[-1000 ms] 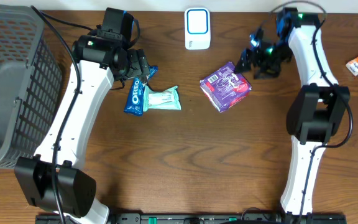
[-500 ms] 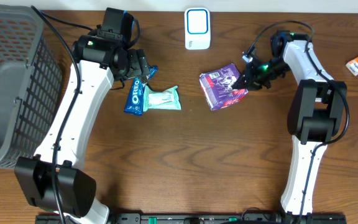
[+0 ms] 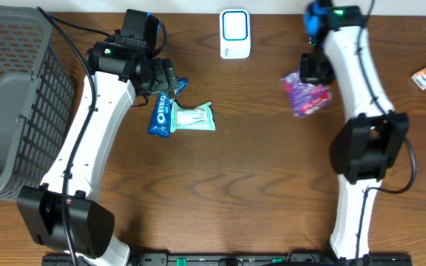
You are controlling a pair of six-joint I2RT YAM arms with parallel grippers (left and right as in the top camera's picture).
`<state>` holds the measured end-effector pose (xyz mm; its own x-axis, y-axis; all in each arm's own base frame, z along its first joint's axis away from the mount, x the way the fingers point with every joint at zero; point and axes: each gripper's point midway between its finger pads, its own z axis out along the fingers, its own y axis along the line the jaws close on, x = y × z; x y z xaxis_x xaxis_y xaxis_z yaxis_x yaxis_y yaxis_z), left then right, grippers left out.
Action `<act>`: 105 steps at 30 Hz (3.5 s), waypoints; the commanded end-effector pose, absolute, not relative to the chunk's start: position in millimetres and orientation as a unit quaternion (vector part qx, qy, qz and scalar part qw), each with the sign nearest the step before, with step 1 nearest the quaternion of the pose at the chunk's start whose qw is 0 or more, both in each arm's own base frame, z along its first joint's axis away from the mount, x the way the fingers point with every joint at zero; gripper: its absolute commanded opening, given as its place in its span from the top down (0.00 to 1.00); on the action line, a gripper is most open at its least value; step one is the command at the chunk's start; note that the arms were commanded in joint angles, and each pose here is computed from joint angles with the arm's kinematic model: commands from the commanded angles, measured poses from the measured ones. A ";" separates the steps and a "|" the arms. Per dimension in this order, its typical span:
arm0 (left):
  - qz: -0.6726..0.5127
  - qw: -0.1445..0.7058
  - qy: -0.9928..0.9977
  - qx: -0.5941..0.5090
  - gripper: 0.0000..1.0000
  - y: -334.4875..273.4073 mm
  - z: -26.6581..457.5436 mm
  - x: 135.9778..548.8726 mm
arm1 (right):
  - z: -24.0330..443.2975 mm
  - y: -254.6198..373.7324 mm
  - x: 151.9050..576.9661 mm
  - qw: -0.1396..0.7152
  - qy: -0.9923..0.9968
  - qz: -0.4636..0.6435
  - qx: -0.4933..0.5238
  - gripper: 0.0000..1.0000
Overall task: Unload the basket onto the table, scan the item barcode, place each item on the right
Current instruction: 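Carry the pink-purple bag up under the scanner, then move the pink-purple bag to the right table edge and set it down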
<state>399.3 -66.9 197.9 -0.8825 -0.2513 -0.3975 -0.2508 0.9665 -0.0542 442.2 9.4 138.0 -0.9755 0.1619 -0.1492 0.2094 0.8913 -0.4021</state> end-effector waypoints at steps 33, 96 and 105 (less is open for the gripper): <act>0.005 0.204 0.970 -0.130 0.02 -65.0 197.2 399.9 | 164.5 155.4 466.3 0.145 0.989 -0.007 0.024 0.21; 0.005 0.204 0.970 -0.130 0.02 -65.0 197.2 399.9 | 154.6 209.7 597.6 0.276 0.858 0.380 0.209 0.99; 0.005 0.204 0.970 -0.130 0.02 -65.0 197.2 399.9 | 147.3 113.3 604.7 0.281 0.875 0.329 0.217 0.99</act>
<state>399.4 -66.9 197.8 -0.8826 -0.2509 -0.3975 -0.2505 0.9666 -0.0540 592.5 159.1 137.1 -0.7749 0.5610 -0.2914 0.2119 0.6647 0.7164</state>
